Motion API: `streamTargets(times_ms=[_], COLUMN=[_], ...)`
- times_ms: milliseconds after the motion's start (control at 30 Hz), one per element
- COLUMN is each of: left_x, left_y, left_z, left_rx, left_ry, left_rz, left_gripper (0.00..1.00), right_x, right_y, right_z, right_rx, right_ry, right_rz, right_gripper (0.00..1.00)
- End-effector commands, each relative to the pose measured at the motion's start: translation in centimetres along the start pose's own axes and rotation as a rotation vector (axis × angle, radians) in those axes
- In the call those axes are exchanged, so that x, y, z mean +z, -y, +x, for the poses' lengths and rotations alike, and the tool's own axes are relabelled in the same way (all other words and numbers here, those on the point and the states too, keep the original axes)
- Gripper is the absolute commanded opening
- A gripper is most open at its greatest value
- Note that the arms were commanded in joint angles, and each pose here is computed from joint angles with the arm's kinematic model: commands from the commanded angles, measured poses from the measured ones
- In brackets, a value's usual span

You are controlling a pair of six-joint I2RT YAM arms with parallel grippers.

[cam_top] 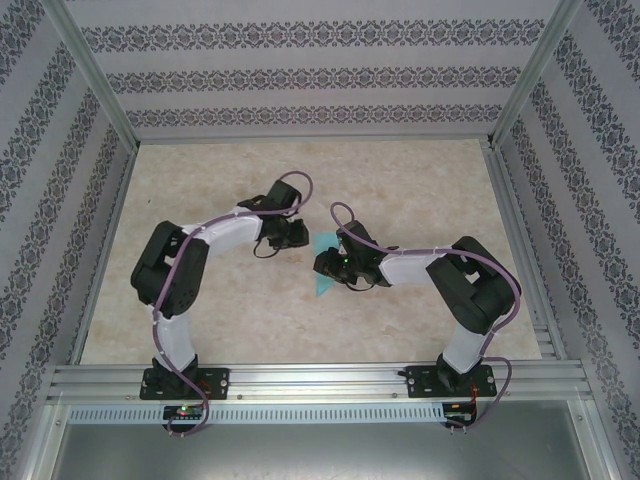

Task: Fold a paper plane with a square sheet of paper (pick it up from the middle)
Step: Third fold the triangle at the center of the table.

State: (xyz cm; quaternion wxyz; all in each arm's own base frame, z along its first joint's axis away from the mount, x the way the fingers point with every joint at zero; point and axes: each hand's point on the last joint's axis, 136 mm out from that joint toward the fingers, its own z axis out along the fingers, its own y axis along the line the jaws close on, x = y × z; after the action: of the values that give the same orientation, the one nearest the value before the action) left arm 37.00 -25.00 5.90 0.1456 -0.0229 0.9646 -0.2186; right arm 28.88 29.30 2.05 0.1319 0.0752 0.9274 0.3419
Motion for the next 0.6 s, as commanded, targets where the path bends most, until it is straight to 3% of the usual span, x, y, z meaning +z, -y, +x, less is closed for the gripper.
streamTargets(times_ms=[0, 100, 200, 567], left_x=[-2.4, -3.2, -3.5, -2.8], left_y=[-1.7, -2.1, -1.9, 0.8], left_z=[-0.6, -0.5, 0.1, 3.0], left_rx=[-0.052, -0.057, -0.054, -0.02], left_ry=[0.039, 0.048, 0.04, -0.049], left_rz=[-0.028, -0.018, 0.009, 0.175], left_gripper=[0.23, 0.23, 0.22, 0.11], right_x=[0.7, 0.7, 0.7, 0.5], right_y=[2.5, 2.6, 2.6, 3.7], right_z=[0.6, 0.5, 0.5, 1.0], right_rx=[0.003, 0.002, -0.001, -0.002], right_ry=[-0.008, -0.007, -0.008, -0.018], right_rz=[0.092, 0.094, 0.098, 0.148], right_gripper=[0.34, 0.33, 0.25, 0.09])
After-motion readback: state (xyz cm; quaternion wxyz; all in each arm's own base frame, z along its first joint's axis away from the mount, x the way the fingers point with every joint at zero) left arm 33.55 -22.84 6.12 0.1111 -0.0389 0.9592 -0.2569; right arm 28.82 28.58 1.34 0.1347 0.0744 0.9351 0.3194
